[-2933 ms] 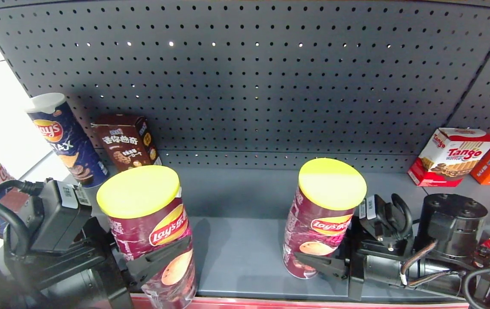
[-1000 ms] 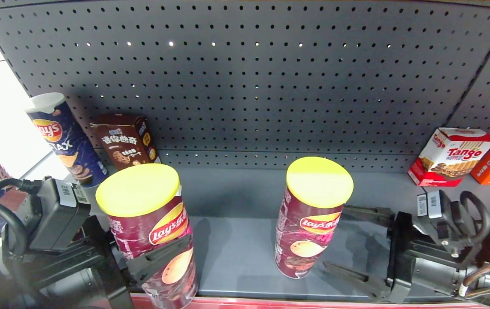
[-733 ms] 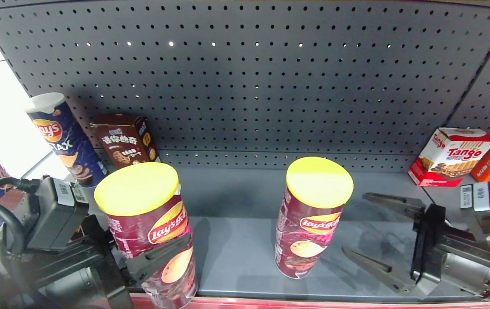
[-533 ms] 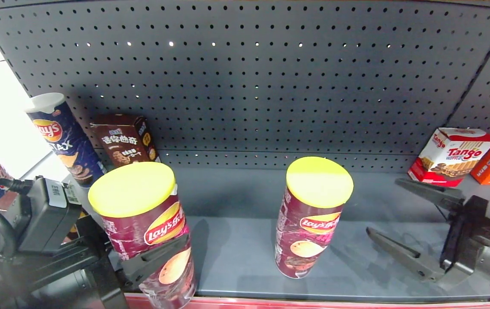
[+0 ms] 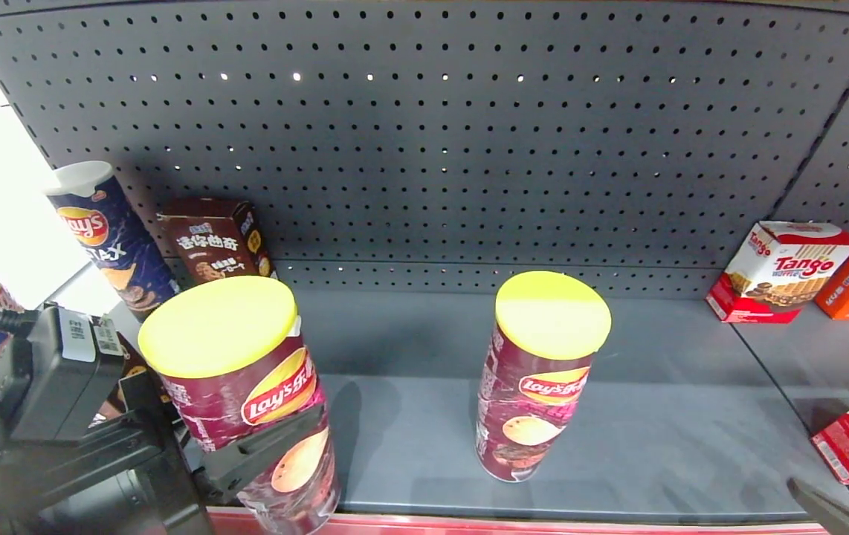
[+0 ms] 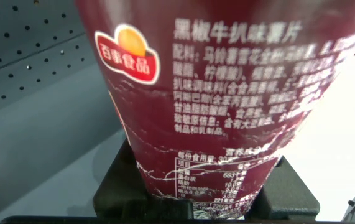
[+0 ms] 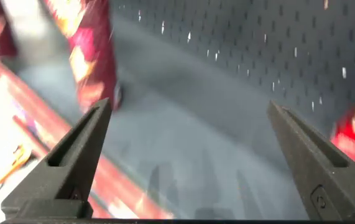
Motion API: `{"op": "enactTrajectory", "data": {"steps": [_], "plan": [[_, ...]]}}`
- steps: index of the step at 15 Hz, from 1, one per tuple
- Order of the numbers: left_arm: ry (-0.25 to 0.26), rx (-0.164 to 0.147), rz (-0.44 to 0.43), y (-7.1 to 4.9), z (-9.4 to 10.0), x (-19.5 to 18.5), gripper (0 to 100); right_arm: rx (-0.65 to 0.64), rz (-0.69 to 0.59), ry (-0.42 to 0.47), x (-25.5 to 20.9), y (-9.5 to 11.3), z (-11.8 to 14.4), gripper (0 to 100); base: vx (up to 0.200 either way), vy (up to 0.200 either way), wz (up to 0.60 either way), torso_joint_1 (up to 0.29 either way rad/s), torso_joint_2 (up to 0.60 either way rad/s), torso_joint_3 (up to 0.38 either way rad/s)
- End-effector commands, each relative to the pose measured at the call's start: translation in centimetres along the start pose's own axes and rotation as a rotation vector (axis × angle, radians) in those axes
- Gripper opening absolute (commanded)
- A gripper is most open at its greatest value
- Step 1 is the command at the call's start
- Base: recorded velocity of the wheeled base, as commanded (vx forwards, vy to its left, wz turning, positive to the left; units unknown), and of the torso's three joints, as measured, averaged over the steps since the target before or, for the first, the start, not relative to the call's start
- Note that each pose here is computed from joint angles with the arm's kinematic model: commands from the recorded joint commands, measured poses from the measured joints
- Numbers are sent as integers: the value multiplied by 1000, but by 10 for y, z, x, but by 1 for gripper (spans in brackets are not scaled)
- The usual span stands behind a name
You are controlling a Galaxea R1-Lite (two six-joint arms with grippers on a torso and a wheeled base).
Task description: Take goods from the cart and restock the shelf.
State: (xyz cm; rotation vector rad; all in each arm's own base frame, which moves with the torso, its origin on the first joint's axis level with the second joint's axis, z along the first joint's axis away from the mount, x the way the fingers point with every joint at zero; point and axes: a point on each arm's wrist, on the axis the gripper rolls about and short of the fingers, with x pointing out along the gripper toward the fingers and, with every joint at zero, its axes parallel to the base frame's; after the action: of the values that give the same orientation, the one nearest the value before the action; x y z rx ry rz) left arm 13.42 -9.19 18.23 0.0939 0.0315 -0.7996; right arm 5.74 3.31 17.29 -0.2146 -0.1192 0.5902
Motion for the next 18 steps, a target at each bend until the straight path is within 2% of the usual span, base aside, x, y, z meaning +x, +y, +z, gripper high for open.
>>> {"op": "enactTrajectory", "data": {"steps": [1, 3, 5, 7, 8, 12, 14, 18], "plan": [[2, 0, -2, 0, 0, 0, 0, 23, -24, -40, -48, 10, -20, 100, 0, 0, 0, 0, 0, 0], [5, -1, -2, 0, -1, 0, 0, 46, -22, -27, -59, 13, -27, 100, 0, 0, 0, 0, 0, 0], [3, 0, -2, 0, 0, 0, 0, 86, -21, -2, -87, 23, -55, 100, 0, 0, 0, 0, 0, 0], [-1, 19, -2, 0, 1, 0, 0, 108, -51, 34, -98, 30, -72, 100, 0, 0, 0, 0, 0, 0], [-1, 19, -2, 0, 1, 0, 0, 120, -63, 61, -98, 31, -76, 100, 0, 0, 0, 0, 0, 0], [-19, 25, -12, -4, 3, -4, 0, 193, -112, 45, -95, 30, -81, 100, 0, 0, 0, 0, 0, 0], [-24, 43, -8, -4, 4, -6, 0, 196, -106, 45, -95, 30, -81, 100, 0, 0, 0, 0, 0, 0], [-30, 46, -9, -4, 5, -8, 0, 196, -102, 43, -95, 30, -81, 100, 0, 0, 0, 0, 0, 0]]}}
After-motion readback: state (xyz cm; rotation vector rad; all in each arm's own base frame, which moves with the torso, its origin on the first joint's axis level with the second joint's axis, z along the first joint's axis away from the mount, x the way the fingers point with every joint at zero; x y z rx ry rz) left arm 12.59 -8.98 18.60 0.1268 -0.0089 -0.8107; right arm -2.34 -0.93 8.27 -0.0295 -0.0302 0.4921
